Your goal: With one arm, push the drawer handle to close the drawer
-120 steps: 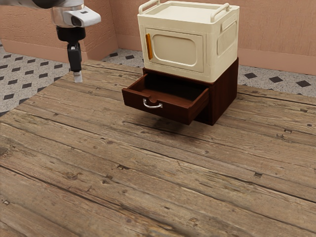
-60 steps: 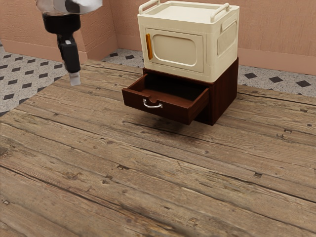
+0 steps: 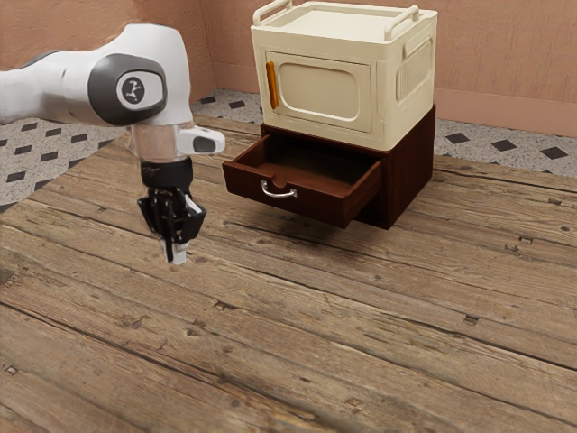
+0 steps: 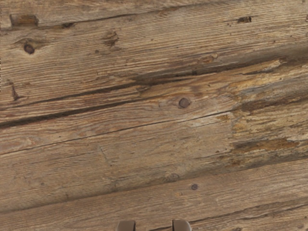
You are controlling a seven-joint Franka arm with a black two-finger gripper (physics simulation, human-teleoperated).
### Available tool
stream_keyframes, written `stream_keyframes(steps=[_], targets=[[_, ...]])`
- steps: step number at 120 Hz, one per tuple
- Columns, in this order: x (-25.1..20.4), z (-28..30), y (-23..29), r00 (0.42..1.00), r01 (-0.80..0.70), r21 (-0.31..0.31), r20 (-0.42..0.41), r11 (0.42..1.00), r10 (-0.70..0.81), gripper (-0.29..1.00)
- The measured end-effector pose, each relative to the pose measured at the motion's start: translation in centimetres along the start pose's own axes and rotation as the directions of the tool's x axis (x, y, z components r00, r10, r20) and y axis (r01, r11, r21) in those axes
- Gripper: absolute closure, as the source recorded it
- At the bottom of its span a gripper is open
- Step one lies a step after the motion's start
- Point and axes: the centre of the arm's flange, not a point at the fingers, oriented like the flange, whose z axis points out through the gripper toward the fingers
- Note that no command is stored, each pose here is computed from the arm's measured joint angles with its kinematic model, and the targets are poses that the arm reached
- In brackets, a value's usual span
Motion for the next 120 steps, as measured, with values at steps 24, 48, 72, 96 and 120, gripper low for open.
stream_keyframes(steps=[24,48,72,96,120], targets=[[7.0,2.0,-0.2,0.996,0.068,0.042,-0.053,0.997,-0.066,0.76],[11.5,1.0,-2.7,0.982,0.146,0.099,-0.132,0.984,-0.132,0.78],[15.2,0.8,-3.6,0.97,0.188,0.099,-0.173,0.977,-0.169,0.78],[18.4,1.3,-2.2,0.967,0.186,0.084,-0.191,0.979,-0.168,0.78],[21.1,1.1,-4.2,0.956,0.213,0.068,-0.22,0.975,-0.193,0.79]])
